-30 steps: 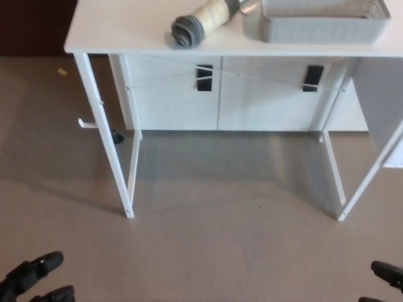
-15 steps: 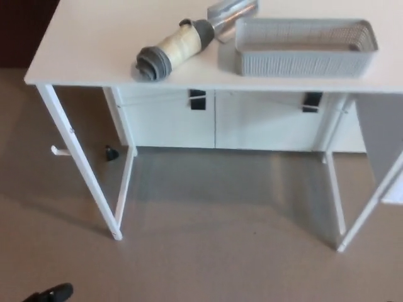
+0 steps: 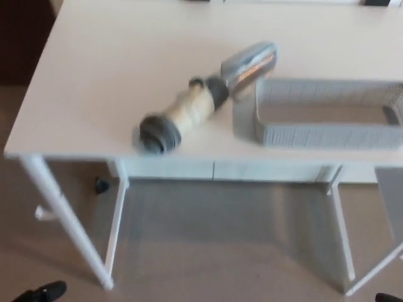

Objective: The robot walks towards a desk on which a shovel is kept on the left hand side and a container is kept on the right hand side. The robot picks up the shovel using its left hand and places it in the container.

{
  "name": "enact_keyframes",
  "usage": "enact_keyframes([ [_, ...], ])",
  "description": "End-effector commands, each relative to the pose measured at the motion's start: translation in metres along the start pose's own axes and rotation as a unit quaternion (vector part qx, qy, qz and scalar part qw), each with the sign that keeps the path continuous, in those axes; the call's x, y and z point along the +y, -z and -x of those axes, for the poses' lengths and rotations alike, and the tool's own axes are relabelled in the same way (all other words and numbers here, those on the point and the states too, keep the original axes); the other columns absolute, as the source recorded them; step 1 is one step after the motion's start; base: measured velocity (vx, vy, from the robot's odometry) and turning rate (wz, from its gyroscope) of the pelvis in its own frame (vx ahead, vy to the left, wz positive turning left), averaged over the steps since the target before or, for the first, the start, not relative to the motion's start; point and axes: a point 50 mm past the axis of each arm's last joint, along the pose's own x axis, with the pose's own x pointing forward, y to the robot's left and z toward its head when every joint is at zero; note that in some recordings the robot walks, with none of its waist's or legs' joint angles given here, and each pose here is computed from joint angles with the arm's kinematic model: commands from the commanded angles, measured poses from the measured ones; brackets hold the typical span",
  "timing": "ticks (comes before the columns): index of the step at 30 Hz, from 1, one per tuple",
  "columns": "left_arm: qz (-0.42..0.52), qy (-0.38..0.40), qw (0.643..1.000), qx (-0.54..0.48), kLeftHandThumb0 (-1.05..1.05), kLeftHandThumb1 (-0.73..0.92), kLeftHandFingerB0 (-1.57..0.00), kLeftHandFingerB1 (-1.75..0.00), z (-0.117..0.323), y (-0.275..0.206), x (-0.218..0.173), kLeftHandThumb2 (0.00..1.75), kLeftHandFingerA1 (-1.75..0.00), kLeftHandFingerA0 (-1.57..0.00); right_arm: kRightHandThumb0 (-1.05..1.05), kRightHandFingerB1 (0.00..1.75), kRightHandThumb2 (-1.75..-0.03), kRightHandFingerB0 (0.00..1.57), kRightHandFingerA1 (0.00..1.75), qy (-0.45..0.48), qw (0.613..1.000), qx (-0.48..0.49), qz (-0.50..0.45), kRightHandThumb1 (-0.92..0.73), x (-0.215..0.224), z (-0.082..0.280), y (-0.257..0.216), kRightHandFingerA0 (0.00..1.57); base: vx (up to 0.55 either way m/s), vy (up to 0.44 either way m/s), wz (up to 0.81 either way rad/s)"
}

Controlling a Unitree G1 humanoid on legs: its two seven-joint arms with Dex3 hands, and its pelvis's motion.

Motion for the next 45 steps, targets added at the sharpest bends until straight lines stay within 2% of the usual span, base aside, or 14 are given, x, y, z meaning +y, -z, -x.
enact_keyframes([
  [1,-0.017,-0.004,1.0,-0.012,-0.11,0.46,-0.24,-0.53,0.001,-0.003,0.003,0.9,-0.57,-0.31,-0.2,0.44,-0.59,0.41,0.51,0.001,1.0,-0.008,0.002,-0.51,-0.004,0.0,-0.002,0.54,0.33,0.051,0.07],
  [2,-0.018,-0.005,1.0,-0.013,-0.11,0.46,-0.24,-0.53,0.002,-0.004,0.003,0.9,-0.57,-0.31,-0.2,0.44,-0.59,0.41,0.51,0.0,1.0,-0.009,0.003,-0.51,-0.003,-0.001,-0.002,0.54,0.32,0.026,0.14],
  [4,-0.017,-0.006,1.0,-0.012,-0.12,0.67,-0.35,-0.38,0.002,-0.004,0.003,0.59,-0.45,-0.4,-0.12,0.42,-0.55,0.43,0.49,0.005,1.0,-0.007,0.005,-0.53,-0.003,-0.002,-0.003,0.58,0.32,-0.023,0.19],
  [6,-0.016,-0.006,1.0,-0.013,-0.12,0.66,-0.35,-0.38,0.002,-0.003,0.004,0.59,-0.45,-0.4,-0.12,0.42,-0.55,0.43,0.49,0.003,1.0,-0.01,0.009,-0.54,-0.002,-0.002,-0.003,0.57,0.33,-0.087,0.19],
  [7,-0.012,-0.005,1.0,-0.013,-0.11,0.46,-0.24,-0.53,0.003,-0.003,0.004,0.9,-0.58,-0.31,-0.13,0.42,-0.55,0.44,0.49,0.005,1.0,-0.009,0.012,-0.53,-0.002,-0.002,-0.003,0.59,0.31,-0.147,0.35],
  [8,-0.009,-0.009,1.0,-0.011,-0.12,0.65,-0.36,-0.38,0.002,-0.002,0.004,0.58,-0.45,-0.41,-0.13,0.42,-0.55,0.43,0.49,0.003,1.0,-0.007,0.013,-0.53,-0.002,-0.003,-0.003,0.59,0.35,-0.149,0.46],
  [10,-0.011,-0.01,1.0,-0.01,-0.12,0.66,-0.35,-0.38,0.003,-0.001,0.004,0.59,-0.44,-0.4,-0.11,0.42,-0.55,0.44,0.49,0.002,1.0,-0.005,0.007,-0.53,-0.002,-0.003,-0.003,0.58,0.42,-0.139,0.9],
  [11,-0.014,-0.011,1.0,-0.01,-0.11,0.45,-0.25,-0.53,0.004,0.0,0.004,0.9,-0.58,-0.31,-0.11,0.42,-0.55,0.44,0.48,0.002,1.0,-0.003,0.005,-0.53,-0.001,-0.003,-0.002,0.58,0.36,-0.143,0.43],
  [12,-0.014,-0.011,1.0,-0.009,-0.12,0.66,-0.35,-0.38,0.005,0.001,0.004,0.59,-0.44,-0.41,-0.13,0.42,-0.55,0.44,0.48,0.002,1.0,-0.002,0.009,-0.53,-0.001,-0.003,-0.002,0.58,0.35,-0.12,0.77],
  [13,-0.013,-0.011,1.0,-0.007,-0.11,0.45,-0.24,-0.53,0.006,0.002,0.004,0.9,-0.58,-0.32,-0.12,0.42,-0.55,0.44,0.49,0.002,1.0,-0.002,0.013,-0.53,-0.002,-0.002,-0.001,0.57,0.34,-0.122,0.46],
  [14,-0.013,-0.01,1.0,-0.006,-0.12,0.67,-0.35,-0.38,0.006,0.004,0.004,0.59,-0.44,-0.41,-0.13,0.42,-0.55,0.44,0.49,0.002,1.0,-0.002,0.012,-0.53,-0.002,-0.001,-0.001,0.58,0.33,-0.121,0.3],
  [17,-0.01,-0.006,1.0,-0.002,-0.12,0.66,-0.37,-0.39,0.01,0.009,0.002,0.59,-0.45,-0.42,-0.13,0.42,-0.55,0.43,0.49,0.0,1.0,0.001,0.011,-0.53,-0.001,0.001,0.002,0.57,0.25,-0.103,0.1],
  [18,-0.011,0.003,1.0,0.001,-0.09,0.46,-0.26,-0.53,0.012,0.012,-0.002,0.9,-0.59,-0.36,-0.15,0.42,-0.55,0.44,0.49,0.002,1.0,0.003,0.014,-0.52,-0.001,0.003,0.003,0.59,0.14,-0.078,-0.06],
  [45,-0.032,0.042,0.998,0.034,-0.1,0.46,-0.23,-0.52,0.029,0.03,-0.021,0.9,-0.58,-0.34,-0.19,0.44,-0.59,0.41,0.5,-0.015,1.0,0.01,0.022,-0.52,0.005,0.002,0.006,0.52,-0.1,0.03,-0.05],
])
